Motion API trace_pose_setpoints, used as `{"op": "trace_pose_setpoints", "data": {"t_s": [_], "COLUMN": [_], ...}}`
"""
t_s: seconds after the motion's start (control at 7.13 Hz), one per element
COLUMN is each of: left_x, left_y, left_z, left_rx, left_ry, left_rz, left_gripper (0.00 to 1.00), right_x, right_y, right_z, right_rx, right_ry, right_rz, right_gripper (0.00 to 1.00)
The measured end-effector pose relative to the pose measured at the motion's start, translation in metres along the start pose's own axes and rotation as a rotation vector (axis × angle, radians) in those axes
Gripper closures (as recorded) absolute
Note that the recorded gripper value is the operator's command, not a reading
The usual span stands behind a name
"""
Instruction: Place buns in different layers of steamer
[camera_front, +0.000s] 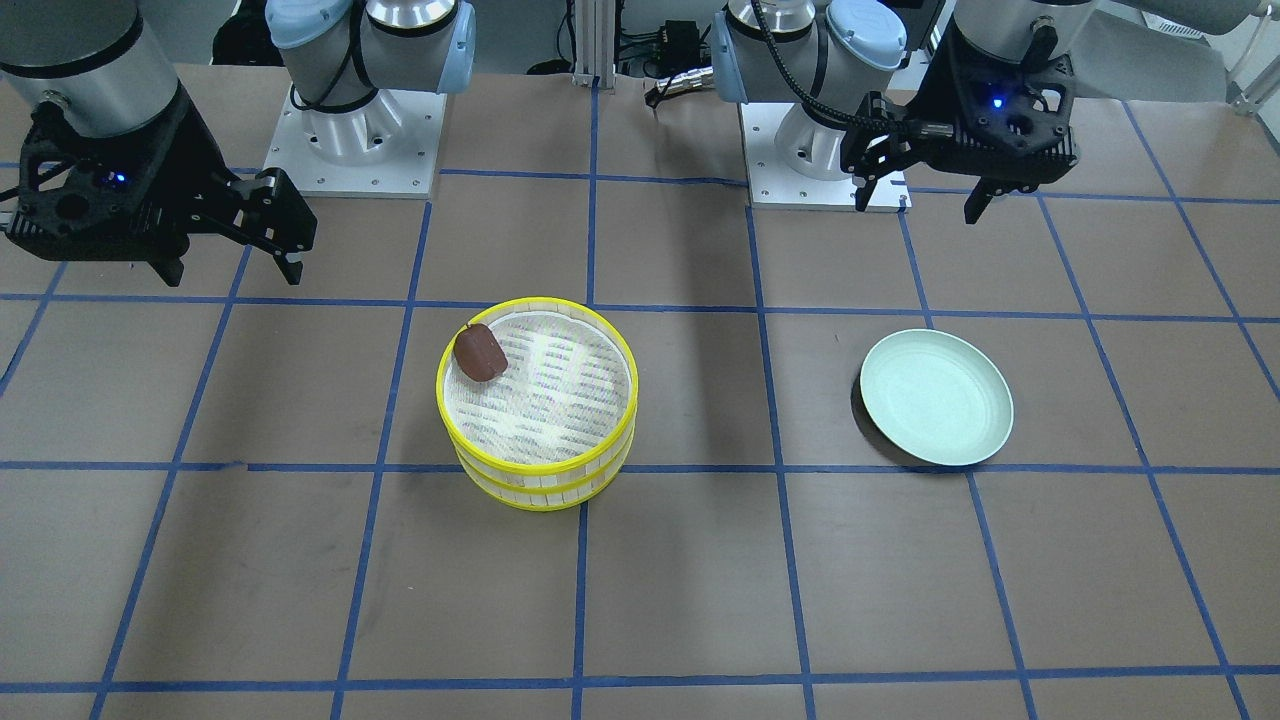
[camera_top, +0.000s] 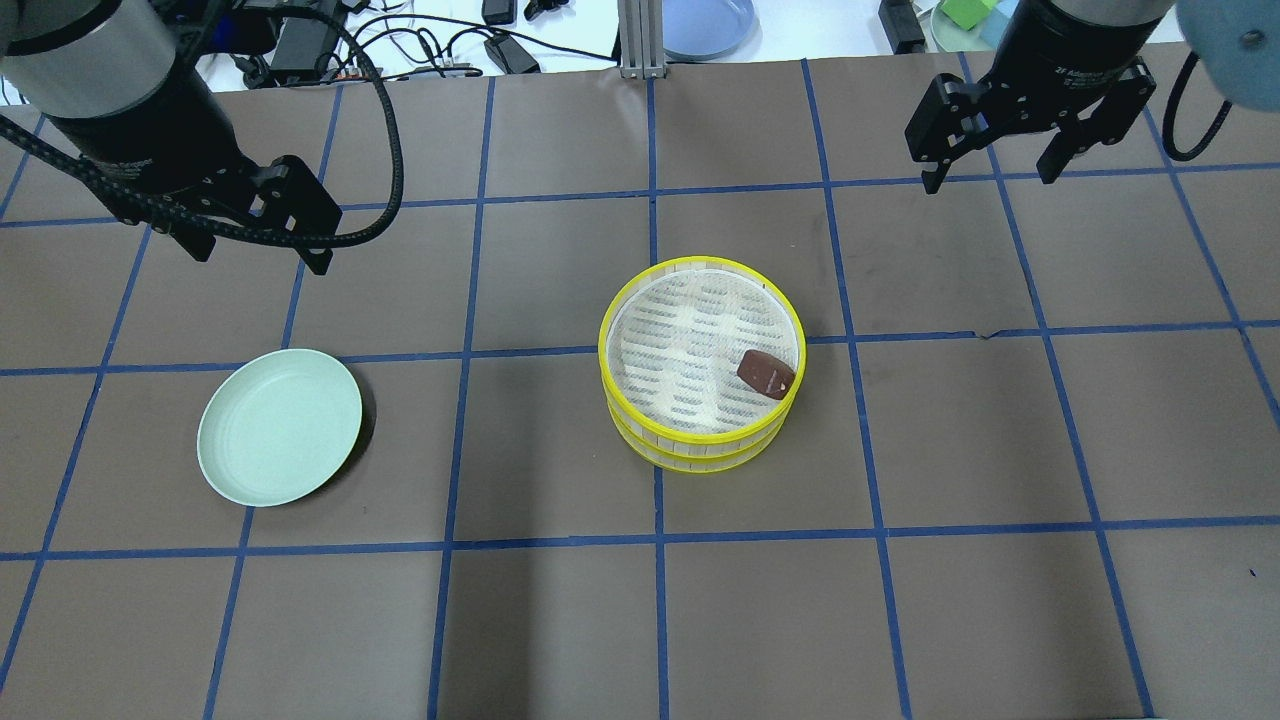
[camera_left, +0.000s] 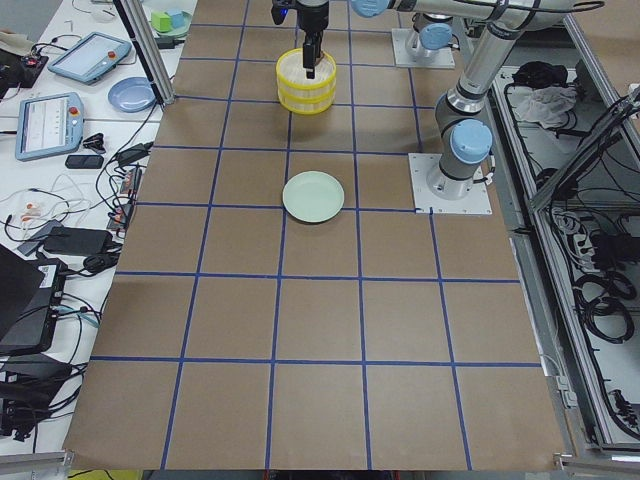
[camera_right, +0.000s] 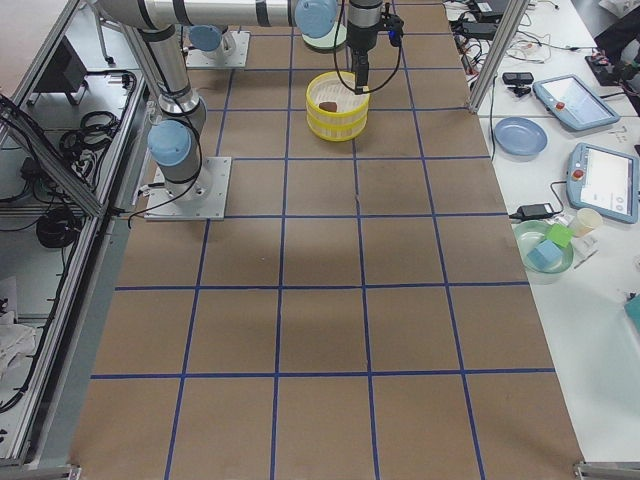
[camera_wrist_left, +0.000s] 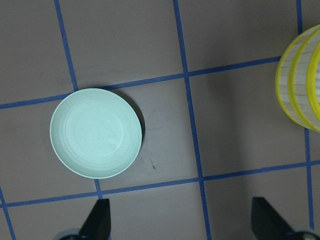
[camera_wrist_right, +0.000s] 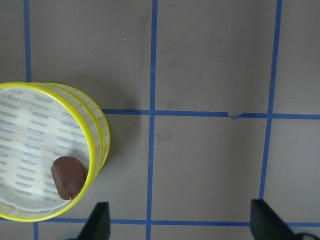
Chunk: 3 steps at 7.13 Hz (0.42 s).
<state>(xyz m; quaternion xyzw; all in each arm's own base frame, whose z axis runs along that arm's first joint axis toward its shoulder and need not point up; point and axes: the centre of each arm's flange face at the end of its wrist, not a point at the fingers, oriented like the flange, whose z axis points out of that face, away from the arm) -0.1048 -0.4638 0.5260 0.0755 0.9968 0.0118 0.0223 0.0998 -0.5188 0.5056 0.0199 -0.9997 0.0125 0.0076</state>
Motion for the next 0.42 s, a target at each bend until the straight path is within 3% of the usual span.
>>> {"op": "trace_pose_setpoints", "data": {"t_s": [0.42], "left_x": [-0.0007], "left_y": [0.0003], "left_z": [0.0026], "left_rx": [-0.005], "left_ry": [-0.006], "left_rz": [0.001], "left_gripper": [0.00], "right_x": [0.0005], "right_y": [0.0025], "right_z": [-0.0041], "right_rx": [0.009], "right_ry": [-0.001], "right_rz": [0.003], "right_gripper": [0.00]}}
